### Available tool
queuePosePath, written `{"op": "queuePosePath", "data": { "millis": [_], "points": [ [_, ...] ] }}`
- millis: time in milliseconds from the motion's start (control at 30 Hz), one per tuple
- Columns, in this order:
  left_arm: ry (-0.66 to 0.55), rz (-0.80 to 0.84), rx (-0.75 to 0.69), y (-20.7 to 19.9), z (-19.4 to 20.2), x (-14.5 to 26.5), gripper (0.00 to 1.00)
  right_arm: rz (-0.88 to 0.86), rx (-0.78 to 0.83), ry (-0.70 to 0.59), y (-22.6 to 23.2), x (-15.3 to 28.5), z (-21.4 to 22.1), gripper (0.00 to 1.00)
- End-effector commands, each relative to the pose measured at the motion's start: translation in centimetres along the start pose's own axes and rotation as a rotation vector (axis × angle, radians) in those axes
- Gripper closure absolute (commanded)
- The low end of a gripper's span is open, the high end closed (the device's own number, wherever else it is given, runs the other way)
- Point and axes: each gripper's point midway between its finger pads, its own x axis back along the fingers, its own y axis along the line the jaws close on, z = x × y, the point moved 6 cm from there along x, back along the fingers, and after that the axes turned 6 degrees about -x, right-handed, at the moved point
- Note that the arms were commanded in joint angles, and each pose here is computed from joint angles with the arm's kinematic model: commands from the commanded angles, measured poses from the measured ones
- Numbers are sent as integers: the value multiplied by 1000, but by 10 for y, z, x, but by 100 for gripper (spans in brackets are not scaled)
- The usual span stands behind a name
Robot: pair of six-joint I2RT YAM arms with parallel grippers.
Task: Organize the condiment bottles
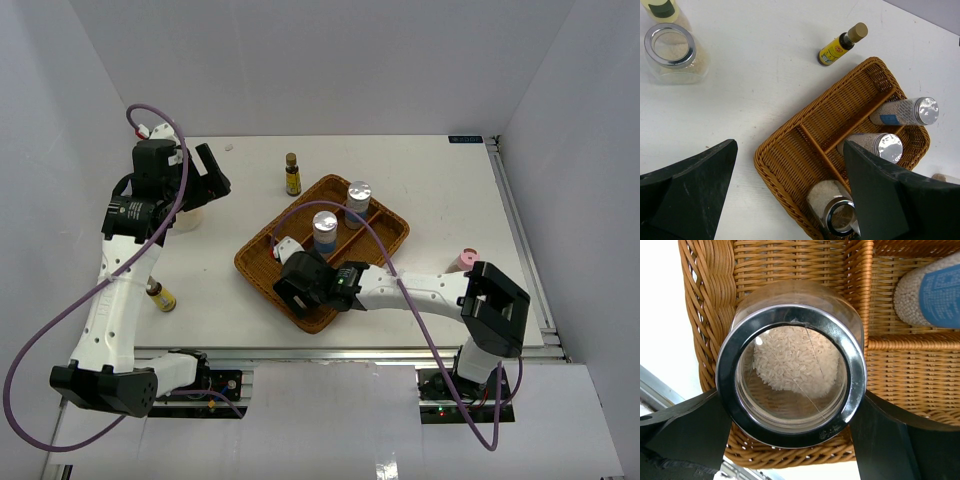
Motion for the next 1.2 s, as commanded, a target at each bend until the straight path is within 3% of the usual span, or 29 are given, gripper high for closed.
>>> {"op": "queuePosePath", "data": {
  "millis": [0,233,333,433,567,967,1167],
  "points": [
    [-5,18,-4,-1,-2,-6,2,-6,-43,-108,3,-6,-19,48],
    [-9,15,-2,0,-3,-5,2,7,-33,-89,1,-8,-17,25],
    [-8,14,1,0,-3,-6,2,14,-31,-88,0,-5,-20,8],
    [-8,4,5,1,-2,-7,2,20,-32,-94,-2,1,-22,1],
    [-5,-37,21,5,-3,-12,2,21,-30,-97,-5,12,-26,10],
    [35,-210,109,33,-5,-47,2,18,-44,-169,-21,71,-44,10],
    [54,-201,140,37,0,-55,2,-9,-53,-228,-27,89,-44,10]
  ]
}}
